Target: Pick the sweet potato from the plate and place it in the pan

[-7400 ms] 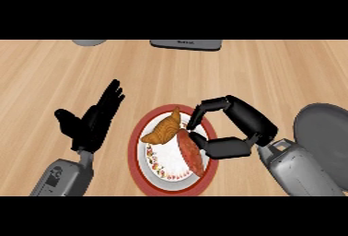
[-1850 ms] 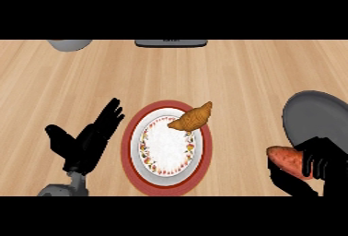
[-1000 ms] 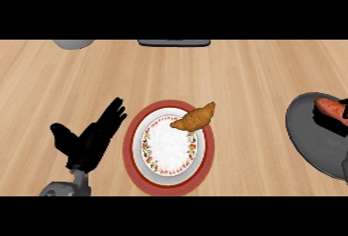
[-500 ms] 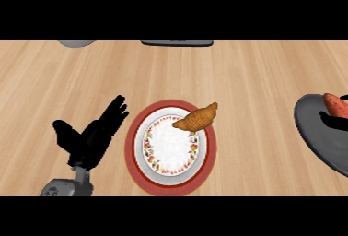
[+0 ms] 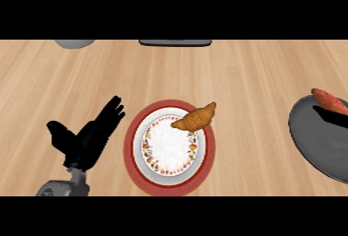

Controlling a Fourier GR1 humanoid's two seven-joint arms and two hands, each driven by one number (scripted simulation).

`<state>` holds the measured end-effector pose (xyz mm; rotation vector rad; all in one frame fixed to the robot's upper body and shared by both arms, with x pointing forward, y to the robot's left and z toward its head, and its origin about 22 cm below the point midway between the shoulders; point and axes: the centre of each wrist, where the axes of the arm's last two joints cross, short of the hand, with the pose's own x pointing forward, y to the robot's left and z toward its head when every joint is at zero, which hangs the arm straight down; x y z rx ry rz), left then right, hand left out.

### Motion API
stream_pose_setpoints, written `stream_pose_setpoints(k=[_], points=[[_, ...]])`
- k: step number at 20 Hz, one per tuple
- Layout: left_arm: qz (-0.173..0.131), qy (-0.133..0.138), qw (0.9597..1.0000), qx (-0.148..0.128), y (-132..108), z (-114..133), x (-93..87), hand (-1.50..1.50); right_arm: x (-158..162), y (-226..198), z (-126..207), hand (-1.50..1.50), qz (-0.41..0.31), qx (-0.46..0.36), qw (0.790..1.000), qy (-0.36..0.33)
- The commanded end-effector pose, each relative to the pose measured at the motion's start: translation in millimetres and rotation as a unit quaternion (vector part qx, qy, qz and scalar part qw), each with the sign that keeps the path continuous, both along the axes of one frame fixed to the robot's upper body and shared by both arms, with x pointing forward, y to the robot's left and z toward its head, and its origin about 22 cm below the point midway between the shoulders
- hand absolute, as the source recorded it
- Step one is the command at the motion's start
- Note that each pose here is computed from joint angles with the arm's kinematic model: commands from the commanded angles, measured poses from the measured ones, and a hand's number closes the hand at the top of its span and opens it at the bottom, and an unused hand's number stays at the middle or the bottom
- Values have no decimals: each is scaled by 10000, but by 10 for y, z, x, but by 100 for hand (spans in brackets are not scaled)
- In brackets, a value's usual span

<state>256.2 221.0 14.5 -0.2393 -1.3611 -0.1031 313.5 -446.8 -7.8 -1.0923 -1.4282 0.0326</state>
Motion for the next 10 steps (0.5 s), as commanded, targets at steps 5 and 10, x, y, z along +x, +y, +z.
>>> stream_pose_setpoints(k=[5,10], points=[[-2,-49,10000,-12,-21,-12,-38,0,-432,-562,17,-150,149,1526,9851,-775],[98,23,9999,-11,-199,25,-111,0,-886,-863,-71,-150,659,1884,9786,-509]])
